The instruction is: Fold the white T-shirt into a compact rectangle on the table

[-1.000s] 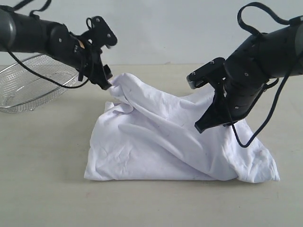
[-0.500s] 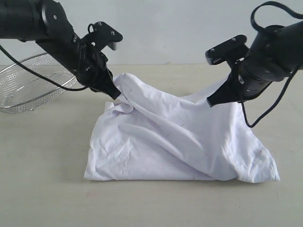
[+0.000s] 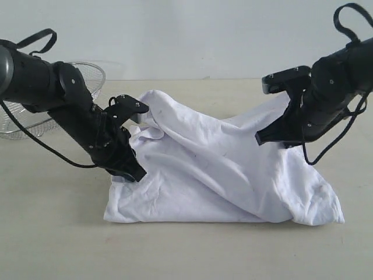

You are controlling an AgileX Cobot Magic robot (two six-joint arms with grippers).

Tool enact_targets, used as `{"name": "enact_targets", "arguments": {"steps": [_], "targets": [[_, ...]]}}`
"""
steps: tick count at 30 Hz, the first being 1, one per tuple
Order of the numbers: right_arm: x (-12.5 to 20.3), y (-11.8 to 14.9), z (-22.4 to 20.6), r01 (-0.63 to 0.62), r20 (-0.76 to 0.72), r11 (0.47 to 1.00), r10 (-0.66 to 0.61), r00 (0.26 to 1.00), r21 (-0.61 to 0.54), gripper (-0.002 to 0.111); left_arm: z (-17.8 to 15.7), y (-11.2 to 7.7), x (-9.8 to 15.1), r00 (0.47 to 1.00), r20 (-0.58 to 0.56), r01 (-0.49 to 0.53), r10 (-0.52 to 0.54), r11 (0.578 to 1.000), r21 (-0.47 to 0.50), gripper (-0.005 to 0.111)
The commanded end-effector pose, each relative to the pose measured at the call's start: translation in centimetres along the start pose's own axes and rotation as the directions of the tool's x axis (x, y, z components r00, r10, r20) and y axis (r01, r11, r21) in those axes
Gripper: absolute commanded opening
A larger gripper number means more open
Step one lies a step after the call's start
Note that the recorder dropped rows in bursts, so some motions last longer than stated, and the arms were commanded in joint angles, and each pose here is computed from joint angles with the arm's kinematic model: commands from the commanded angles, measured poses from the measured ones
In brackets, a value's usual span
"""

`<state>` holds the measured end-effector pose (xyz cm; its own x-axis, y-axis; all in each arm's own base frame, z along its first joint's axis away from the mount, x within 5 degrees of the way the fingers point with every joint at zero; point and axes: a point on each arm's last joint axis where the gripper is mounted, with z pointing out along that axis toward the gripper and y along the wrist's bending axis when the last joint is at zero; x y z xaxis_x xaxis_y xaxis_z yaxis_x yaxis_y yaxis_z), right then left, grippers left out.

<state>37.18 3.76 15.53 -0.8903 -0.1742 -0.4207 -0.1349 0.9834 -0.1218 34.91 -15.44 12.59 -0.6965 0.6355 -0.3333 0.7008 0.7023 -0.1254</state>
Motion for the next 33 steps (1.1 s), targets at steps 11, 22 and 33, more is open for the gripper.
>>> {"name": "enact_targets", "arguments": {"steps": [11, 22, 33], "targets": [[3.8, 0.8, 4.4, -0.004, -0.296, 1.0, 0.0, 0.955, -0.012, 0.0, 1.6, 0.4, 2.5, 0.982, -0.138, 0.127, -0.127, 0.992, -0.005, 0.004], [6.7, -0.7, 5.1, -0.039, -0.361, 0.999, 0.05, 0.931, 0.036, 0.0, 2.0, -0.8, 6.4, 0.95, -0.241, 0.207, -0.2, 0.978, 0.003, 0.004], [6.6, -2.0, 5.3, -0.058, -0.338, 0.997, 0.074, 0.938, 0.057, 0.0, -3.2, 2.3, 7.4, 0.938, -0.136, 0.29, -0.32, 0.935, -0.202, 0.004]]}}
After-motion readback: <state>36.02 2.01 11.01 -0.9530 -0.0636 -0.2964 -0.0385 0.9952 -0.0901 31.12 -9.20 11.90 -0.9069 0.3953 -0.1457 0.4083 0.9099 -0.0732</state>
